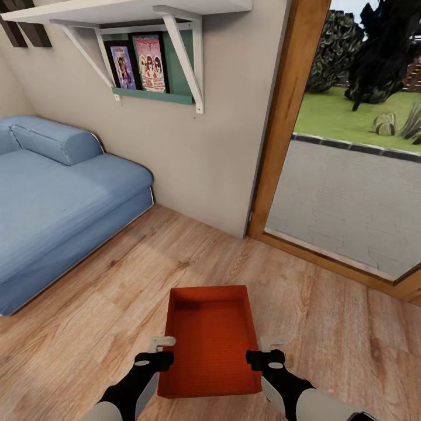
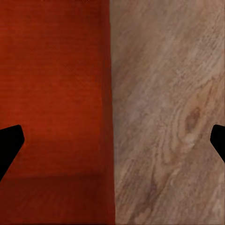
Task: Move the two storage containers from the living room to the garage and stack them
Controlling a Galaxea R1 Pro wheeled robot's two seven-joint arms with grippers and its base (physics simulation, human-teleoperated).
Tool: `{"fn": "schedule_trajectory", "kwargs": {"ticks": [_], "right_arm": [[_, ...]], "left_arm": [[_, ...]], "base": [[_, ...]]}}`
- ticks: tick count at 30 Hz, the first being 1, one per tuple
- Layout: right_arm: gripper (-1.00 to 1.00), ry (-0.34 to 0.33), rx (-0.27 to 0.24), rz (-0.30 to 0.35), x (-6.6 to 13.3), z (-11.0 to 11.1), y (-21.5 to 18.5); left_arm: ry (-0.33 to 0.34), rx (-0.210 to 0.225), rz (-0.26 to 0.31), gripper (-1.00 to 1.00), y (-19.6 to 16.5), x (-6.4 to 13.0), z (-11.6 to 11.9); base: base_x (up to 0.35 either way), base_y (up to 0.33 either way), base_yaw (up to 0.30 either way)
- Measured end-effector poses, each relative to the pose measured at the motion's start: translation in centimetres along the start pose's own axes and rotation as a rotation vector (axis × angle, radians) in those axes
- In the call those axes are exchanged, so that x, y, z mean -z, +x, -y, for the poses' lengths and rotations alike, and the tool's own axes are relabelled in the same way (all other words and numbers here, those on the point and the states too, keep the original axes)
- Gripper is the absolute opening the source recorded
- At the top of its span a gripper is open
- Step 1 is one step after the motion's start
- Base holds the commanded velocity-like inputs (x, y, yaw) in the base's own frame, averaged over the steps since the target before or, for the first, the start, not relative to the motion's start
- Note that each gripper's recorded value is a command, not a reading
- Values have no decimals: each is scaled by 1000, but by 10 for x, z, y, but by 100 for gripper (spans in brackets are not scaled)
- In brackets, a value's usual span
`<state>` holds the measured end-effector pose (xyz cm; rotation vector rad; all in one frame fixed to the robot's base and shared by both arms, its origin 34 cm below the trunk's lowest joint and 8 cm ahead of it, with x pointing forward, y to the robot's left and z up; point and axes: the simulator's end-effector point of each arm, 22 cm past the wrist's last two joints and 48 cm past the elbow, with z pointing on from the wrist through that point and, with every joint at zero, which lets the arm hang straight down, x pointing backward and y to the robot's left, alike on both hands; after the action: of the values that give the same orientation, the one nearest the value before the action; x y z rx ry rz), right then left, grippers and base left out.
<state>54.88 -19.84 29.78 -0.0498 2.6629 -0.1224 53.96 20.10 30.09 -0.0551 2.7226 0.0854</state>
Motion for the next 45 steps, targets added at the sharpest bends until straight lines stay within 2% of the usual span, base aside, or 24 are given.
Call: {"fn": "schedule_trajectory", "kwargs": {"ticks": [10, 45], "right_arm": [[100, -13, -4, 6, 2, -10, -2], [100, -2, -3, 8, 1, -2, -1]], "left_arm": [[1, 2, 0, 100, 0, 0, 0], [4, -3, 21, 100, -9, 1, 2]], "base": [[0, 0, 0], [0, 0, 0]]}}
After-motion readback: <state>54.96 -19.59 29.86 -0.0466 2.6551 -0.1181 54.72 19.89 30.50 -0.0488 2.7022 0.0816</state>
